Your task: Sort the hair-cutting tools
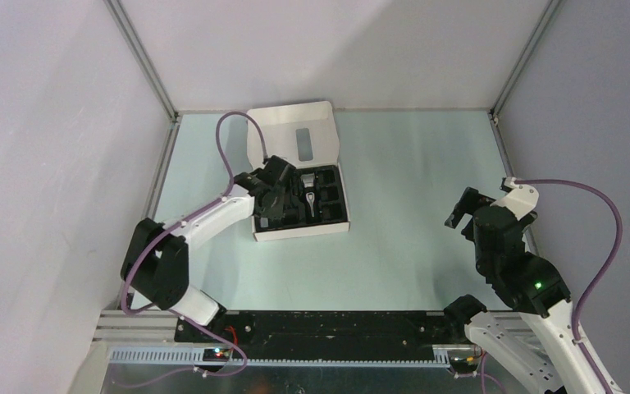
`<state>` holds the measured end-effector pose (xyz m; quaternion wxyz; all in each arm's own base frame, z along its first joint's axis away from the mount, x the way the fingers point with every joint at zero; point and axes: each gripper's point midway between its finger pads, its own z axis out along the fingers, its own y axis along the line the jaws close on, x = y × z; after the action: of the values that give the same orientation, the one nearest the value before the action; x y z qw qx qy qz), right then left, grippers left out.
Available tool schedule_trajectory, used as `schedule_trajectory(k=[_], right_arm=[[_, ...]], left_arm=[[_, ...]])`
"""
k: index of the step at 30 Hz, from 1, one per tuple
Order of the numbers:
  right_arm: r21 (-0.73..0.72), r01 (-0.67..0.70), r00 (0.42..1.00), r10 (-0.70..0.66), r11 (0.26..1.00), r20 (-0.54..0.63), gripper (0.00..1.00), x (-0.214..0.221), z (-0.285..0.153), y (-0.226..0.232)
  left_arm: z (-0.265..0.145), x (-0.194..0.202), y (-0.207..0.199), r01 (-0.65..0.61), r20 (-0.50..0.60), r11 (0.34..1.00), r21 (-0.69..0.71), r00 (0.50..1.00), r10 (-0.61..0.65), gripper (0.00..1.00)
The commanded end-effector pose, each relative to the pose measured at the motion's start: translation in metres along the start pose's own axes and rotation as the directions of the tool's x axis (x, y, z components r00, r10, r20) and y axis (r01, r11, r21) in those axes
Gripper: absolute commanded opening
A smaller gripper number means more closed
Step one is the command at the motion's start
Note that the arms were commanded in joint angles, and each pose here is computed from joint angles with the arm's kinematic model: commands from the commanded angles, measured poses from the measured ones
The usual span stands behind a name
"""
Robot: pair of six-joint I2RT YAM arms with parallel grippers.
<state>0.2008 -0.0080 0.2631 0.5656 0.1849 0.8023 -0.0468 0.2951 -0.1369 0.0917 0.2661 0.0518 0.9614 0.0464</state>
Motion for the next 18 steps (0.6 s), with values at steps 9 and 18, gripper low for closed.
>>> schedule_trajectory(k=[9,18], right_arm=[[0.006,-0.013,1.000,0.013,1.000,0.008,0.99,-0.001,0.002,0.001],[-0.011,-0.013,1.000,0.013,1.000,0.001,0.99,0.000,0.002,0.004]], left_arm=[[0.023,0.012,-0.005,-0.005,-0.029,1.000,-0.017,1.000,0.004,0.30],[0.028,0.022,0.001,-0.022,-0.064,0.998,-0.055,0.998,0.019,0.27]])
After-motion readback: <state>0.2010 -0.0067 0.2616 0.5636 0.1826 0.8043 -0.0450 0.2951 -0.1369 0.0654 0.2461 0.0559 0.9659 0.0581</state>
